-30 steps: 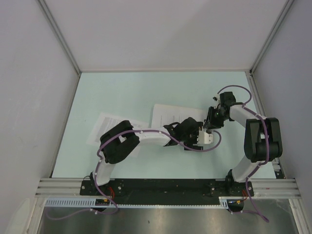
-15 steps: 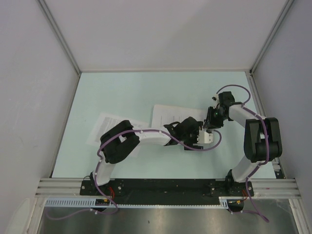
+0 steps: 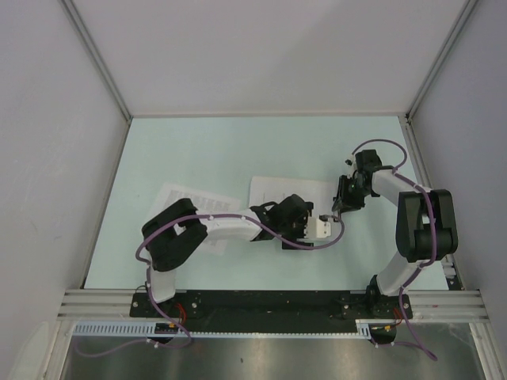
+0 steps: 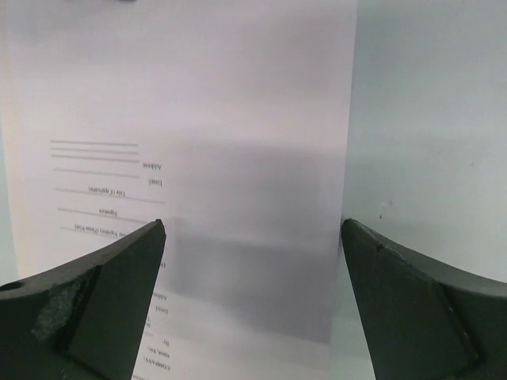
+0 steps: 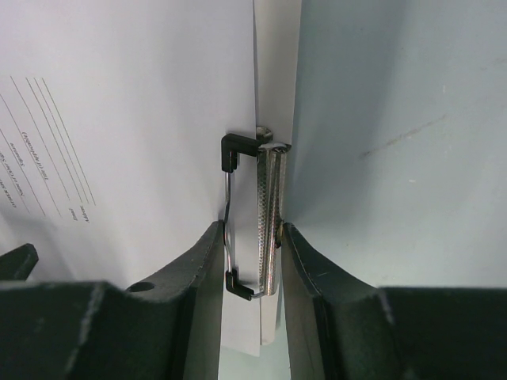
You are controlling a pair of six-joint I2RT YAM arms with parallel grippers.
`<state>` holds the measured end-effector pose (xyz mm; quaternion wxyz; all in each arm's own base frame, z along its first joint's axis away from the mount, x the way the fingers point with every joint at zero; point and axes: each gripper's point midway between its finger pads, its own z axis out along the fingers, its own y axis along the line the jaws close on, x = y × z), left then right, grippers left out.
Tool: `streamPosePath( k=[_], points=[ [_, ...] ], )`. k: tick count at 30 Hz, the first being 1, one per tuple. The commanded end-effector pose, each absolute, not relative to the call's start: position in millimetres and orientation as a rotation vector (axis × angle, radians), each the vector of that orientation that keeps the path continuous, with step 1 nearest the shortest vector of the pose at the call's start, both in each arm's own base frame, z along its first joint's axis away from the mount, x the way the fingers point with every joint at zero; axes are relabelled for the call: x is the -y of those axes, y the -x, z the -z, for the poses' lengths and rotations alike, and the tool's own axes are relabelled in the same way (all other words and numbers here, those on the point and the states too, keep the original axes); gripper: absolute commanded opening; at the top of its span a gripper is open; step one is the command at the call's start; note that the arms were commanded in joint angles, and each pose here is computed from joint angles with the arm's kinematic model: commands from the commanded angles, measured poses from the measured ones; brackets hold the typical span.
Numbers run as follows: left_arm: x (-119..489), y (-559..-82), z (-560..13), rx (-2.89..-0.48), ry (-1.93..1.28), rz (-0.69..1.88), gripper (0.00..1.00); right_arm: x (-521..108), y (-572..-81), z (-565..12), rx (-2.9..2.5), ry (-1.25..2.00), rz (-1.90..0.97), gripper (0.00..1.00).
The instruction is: Put the files into the folder
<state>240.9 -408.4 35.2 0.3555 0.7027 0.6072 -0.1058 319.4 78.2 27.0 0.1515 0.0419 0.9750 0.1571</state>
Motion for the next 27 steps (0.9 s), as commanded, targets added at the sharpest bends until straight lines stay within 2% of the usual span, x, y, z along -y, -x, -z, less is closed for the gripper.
streamPosePath(
  k=[1, 7, 16, 27],
  points=[
    [375, -242, -21, -1.641, -1.838, 0.206, 1.00, -82, -332, -40, -2.762, -0.102, -0.487, 0.00],
    [357, -254, -10, -1.642, -1.827, 0.096, 1.00, -83, -332, -44, -2.751, -0.092, -0.508, 0.00],
    [362, -252, -17, -1.599, -1.856, 0.134, 1.00, -90, -330, -40, -2.761, -0.068, -0.578, 0.00],
    [358, -249, 10, -1.713, -1.915, 0.208, 0.95, -94, -332, -54, -2.700, -0.103, -0.746, 0.00]
  ],
)
